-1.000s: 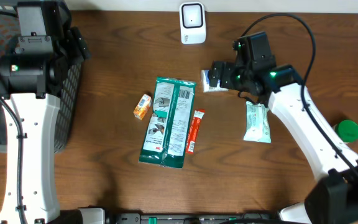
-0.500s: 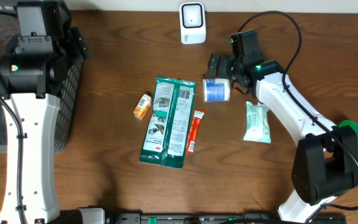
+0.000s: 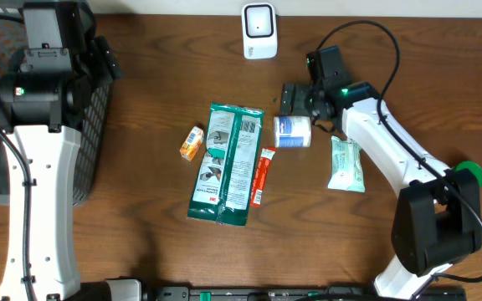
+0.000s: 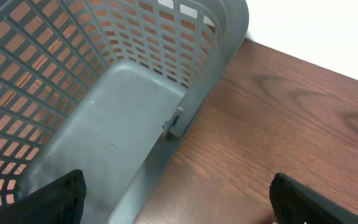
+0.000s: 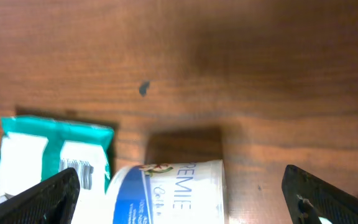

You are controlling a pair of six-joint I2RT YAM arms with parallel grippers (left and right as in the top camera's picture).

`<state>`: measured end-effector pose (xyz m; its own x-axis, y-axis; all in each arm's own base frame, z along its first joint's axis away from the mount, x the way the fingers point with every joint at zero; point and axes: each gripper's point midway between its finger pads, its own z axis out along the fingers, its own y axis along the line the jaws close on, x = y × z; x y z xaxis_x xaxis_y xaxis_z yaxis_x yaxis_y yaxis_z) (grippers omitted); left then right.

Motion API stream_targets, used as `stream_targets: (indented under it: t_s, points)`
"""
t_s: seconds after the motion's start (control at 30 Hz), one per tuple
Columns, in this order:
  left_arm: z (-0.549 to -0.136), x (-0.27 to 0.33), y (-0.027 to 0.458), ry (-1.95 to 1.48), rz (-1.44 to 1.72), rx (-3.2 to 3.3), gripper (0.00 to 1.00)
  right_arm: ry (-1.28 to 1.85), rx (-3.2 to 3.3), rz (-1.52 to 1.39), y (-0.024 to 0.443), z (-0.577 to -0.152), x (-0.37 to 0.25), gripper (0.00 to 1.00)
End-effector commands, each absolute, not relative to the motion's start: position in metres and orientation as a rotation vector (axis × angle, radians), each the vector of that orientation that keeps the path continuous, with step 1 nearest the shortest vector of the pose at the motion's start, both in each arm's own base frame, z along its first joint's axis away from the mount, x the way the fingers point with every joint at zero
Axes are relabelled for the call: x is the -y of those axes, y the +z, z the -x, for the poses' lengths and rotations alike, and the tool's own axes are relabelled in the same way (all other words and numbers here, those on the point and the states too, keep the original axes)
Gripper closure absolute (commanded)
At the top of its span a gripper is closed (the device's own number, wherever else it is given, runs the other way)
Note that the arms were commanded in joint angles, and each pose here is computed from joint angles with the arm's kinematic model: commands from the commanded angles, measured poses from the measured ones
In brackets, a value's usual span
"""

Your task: Scan the item barcode

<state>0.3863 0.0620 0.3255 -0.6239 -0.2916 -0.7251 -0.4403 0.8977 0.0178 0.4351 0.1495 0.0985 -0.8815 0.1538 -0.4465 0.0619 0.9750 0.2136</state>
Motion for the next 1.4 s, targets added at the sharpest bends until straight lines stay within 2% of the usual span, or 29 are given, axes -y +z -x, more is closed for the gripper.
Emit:
stream_targets:
  t_s: [0.0, 0.17, 0.37, 0.57, 0.67, 1.37]
  points:
    - [-0.386, -0.066, 0.328, 0.266, 0.535, -2.272, 0.1, 0.224, -2.685, -0.049, 0.09, -0.428, -0.156, 0.01]
    - [-0.386, -0.066, 0.328, 0.266, 0.535, -2.272, 0.1, 0.198, -2.688, 0.136, 0.088, -0.418, -0.174, 0.01]
    - [-0.386, -0.066, 0.328, 0.267, 0.535, -2.272, 0.1, 0.002, -2.708, 0.171, 0.083, -0.406, -0.167, 0.01]
    - [-0.386, -0.066, 0.328, 0.267, 0.535, -2.272, 0.1, -0.056, -2.736, 0.194, 0.064, -0.405, -0.166, 0.01]
    - [-0.386, -0.066, 0.328, 0.266, 0.534, -2.272, 0.1, -0.065, -2.759, 0.206, 0.054, -0.403, -0.168, 0.04]
    - [-0.386, -0.066, 0.328, 0.267, 0.535, -2.272, 0.1, 0.046, -2.819, 0.183, 0.053, -0.391, -0.182, 0.01]
